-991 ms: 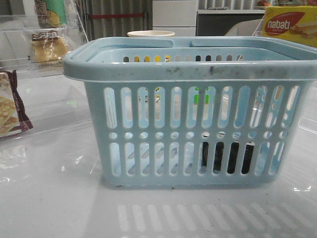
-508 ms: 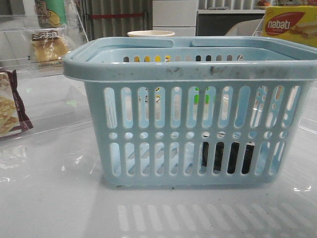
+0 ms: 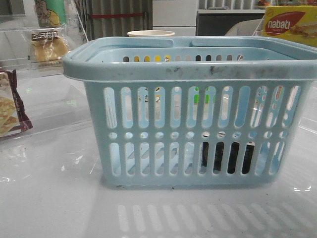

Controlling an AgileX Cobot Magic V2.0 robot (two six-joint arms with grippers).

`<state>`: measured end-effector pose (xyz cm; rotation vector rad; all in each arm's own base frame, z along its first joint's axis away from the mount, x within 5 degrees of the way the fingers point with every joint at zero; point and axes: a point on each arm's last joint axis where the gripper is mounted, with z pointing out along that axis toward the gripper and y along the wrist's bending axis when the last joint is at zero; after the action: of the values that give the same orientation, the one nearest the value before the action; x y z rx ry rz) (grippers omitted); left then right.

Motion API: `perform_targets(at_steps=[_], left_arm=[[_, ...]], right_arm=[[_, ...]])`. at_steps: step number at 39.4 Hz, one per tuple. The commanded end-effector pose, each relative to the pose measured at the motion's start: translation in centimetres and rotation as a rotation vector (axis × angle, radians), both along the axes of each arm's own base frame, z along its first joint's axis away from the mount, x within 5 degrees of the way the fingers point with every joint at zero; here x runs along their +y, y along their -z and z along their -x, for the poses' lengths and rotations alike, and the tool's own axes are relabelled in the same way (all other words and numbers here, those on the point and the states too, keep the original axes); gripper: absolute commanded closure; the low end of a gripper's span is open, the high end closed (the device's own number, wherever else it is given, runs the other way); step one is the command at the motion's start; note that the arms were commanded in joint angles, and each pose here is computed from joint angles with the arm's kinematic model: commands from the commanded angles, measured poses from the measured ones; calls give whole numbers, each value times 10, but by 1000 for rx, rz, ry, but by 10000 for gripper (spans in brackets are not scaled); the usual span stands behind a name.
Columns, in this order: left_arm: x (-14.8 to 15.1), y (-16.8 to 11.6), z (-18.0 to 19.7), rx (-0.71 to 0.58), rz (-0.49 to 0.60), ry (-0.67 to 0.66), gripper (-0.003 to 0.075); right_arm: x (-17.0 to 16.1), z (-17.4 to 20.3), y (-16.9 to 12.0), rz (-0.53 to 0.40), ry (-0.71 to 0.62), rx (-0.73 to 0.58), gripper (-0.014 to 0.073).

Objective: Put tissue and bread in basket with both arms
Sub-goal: 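Reach the left gripper to the shelf and grasp the bagged bread roll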

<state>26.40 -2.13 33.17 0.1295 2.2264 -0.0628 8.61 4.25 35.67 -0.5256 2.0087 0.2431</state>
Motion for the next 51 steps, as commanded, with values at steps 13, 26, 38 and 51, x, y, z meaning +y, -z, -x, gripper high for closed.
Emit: perform_targets(at_steps=[13, 26, 38, 51], left_arm=[[-27, -6, -135, -170, -149, 90, 120], [-25, 7, -188, -165, -97, 41, 120], [-23, 28, -207, -208, -70, 28, 120], [-24, 38, -214, -228, -45, 20, 342]], right_arm=[[0, -1, -14, -25, -2, -90, 43], [0, -1, -14, -25, -2, -90, 43], [0, -1, -14, -24, -2, -89, 43], [0, -1, -13, -23, -2, -87, 43]])
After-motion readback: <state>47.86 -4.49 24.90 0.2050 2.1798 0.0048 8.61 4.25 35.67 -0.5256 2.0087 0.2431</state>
